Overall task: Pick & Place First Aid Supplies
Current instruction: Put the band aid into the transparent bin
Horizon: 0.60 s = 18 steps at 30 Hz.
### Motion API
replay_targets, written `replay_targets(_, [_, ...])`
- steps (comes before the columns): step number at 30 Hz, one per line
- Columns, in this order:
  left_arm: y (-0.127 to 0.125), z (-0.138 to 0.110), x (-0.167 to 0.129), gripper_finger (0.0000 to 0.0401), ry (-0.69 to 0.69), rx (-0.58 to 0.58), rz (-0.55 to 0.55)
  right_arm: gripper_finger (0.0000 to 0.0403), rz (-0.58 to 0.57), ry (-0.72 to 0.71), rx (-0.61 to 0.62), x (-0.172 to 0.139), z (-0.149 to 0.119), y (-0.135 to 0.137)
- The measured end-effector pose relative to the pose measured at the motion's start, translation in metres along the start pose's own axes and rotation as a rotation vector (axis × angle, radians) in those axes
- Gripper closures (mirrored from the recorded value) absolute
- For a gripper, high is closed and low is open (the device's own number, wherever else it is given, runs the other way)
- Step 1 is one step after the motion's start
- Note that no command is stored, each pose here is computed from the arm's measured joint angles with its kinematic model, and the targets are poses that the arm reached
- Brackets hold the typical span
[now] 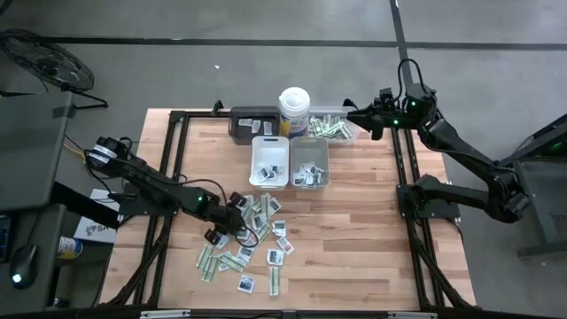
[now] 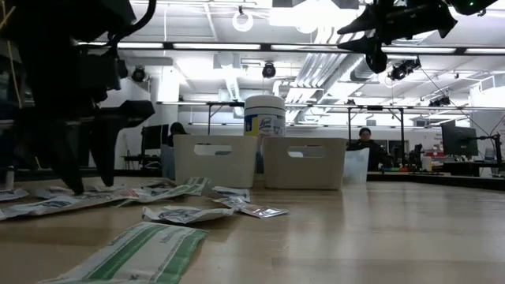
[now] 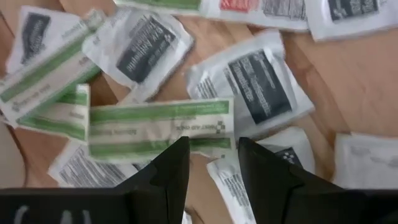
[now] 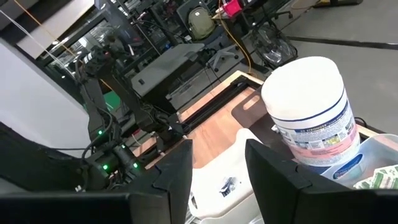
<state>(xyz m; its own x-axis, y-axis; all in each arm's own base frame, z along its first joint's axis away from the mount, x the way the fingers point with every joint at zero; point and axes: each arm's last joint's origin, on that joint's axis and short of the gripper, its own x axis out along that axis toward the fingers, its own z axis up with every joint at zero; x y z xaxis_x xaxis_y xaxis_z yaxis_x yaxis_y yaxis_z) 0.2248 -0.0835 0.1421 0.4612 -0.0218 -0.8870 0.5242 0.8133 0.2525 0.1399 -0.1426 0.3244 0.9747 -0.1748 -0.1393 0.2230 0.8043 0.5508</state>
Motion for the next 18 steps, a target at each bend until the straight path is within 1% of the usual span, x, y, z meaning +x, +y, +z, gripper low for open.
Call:
replay_targets(4, [0.0006,0.0012,-0.0003,0.0266,-0.012,-0.005,0.009,0.0261,-0.002,0.003,0.001,0.0000,-0.0004,-0.0002])
replay_targets(8, [0.0026,0.0017,-0.0003,0.0266,-0.004,-0.009,0.071,0.0261,-0.002,0.004,0.000,0.0000,-0.0005,-0.0002])
replay_targets(18, [0.0031,0.0012,0.0001,0.0267,0.007,-0.011,0.095,0.0261,-0.004,0.008,0.001,0.0000,-0.0009,-0.0005])
